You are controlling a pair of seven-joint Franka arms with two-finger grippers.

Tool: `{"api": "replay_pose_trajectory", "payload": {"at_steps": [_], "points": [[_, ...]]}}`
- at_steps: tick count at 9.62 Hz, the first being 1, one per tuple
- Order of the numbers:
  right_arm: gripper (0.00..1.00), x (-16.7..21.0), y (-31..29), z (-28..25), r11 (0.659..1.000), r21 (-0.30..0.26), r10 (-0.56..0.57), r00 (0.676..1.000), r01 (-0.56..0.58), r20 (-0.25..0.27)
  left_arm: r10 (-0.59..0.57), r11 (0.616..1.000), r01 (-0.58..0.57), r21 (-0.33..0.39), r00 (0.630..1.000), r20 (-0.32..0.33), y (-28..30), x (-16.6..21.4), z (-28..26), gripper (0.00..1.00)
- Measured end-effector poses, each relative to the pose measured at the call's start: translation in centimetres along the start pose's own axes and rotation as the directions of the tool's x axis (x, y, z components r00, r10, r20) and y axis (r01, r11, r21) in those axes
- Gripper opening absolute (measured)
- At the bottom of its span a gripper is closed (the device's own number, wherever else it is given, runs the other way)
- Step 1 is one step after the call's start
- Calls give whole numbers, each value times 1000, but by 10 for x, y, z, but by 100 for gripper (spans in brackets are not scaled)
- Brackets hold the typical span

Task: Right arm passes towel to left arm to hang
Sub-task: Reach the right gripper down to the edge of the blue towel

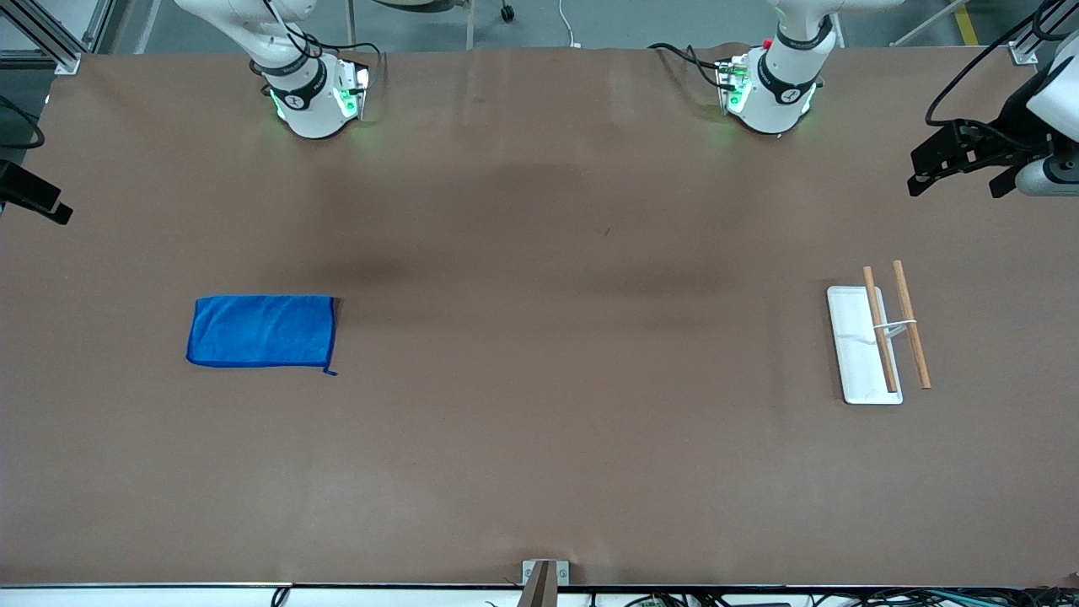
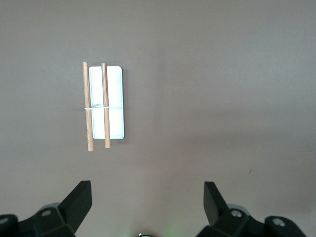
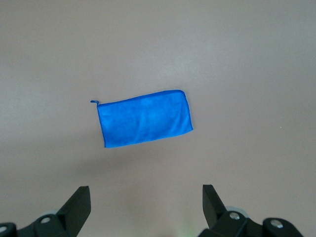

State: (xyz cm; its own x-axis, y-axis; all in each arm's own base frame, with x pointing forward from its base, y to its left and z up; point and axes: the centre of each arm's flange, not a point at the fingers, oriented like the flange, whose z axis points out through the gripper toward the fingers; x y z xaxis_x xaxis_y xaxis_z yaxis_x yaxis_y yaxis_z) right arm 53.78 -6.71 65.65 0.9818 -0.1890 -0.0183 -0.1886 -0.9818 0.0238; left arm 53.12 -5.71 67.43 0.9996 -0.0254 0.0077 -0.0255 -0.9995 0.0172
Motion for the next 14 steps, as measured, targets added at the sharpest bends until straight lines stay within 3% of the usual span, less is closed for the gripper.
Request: {"api": "replay_pose_trajectory", "payload": {"at_steps": [5, 7, 9, 11, 14], "points": [[100, 0, -3, -2, 1000, 16, -5, 1000, 5, -4, -1, 1000, 1, 3, 1000, 0, -1, 0, 0, 100], [100, 11, -8, 19, 1000, 13, -13, 999, 12, 38, -1, 1000, 1, 1, 1000, 0, -1, 0, 0, 100], [100, 38, -14, 74, 999, 12, -45, 995, 44, 91, -1, 1000, 1, 1, 1000, 1, -1, 0, 0, 100], [100, 63, -10, 157, 996, 17, -92, 993, 91, 73, -2, 1000, 2, 1, 1000, 2, -1, 0, 1, 100], [100, 51, -10, 275, 989, 19, -150, 988, 149, 31, -2, 1000, 2, 1, 1000, 4, -1, 0, 2, 100]]}}
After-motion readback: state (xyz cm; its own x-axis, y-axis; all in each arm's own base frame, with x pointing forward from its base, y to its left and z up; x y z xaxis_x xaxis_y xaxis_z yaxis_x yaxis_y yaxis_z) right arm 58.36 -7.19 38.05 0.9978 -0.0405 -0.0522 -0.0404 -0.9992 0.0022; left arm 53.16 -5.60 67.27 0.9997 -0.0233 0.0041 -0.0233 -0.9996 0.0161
